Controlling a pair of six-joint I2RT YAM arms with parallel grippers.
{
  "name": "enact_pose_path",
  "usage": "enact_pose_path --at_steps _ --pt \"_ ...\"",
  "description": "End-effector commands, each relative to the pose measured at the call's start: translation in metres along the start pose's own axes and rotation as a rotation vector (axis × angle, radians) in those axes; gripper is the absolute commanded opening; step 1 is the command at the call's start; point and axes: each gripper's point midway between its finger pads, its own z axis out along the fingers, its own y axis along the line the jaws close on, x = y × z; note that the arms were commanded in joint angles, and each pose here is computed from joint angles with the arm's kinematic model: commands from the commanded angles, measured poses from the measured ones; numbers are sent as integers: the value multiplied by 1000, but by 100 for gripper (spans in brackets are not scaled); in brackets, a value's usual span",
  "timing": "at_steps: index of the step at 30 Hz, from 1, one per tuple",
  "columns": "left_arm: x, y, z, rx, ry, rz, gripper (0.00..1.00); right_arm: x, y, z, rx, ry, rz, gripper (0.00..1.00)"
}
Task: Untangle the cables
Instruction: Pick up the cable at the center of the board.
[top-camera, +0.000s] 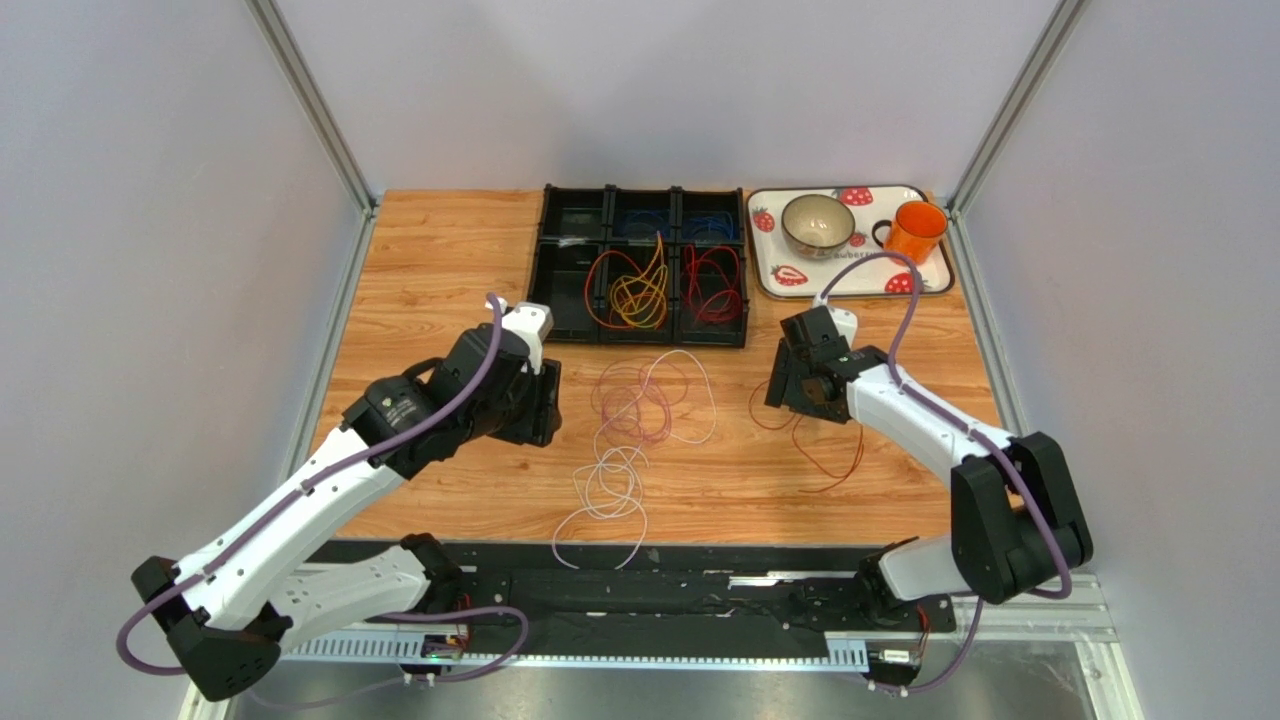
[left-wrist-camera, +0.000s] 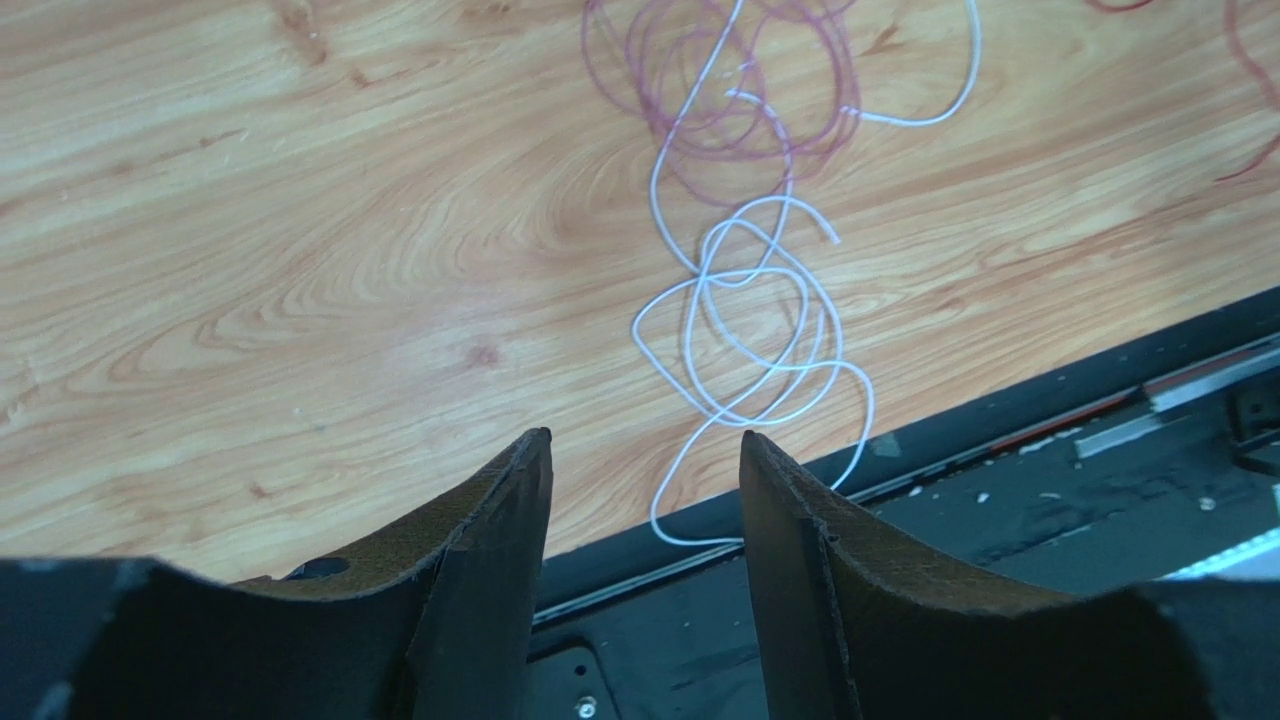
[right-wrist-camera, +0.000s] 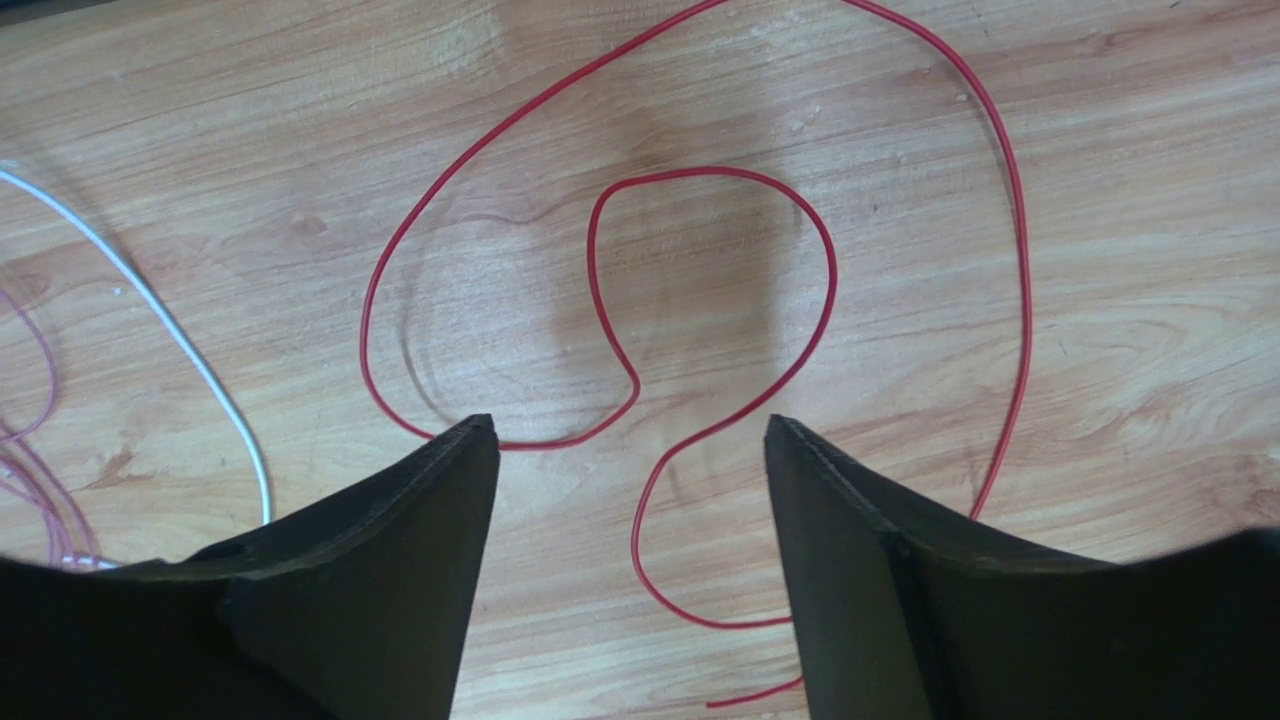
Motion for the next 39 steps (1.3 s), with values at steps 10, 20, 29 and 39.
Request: enact_pose_path --at_steps 10,20,29,39 --pt "2 22 -11 -68 -65 21 58 -32 8 21 58 -73 15 44" --pt "4 24 -6 -90 -41 27 57 -26 9 43 88 -54 2 23" --pt "2 24 -5 -89 -48 28 58 -34 14 46 79 -67 -11 0" --pt "2 24 -6 -86 -53 26 57 -92 25 -25 3 -212 8 0"
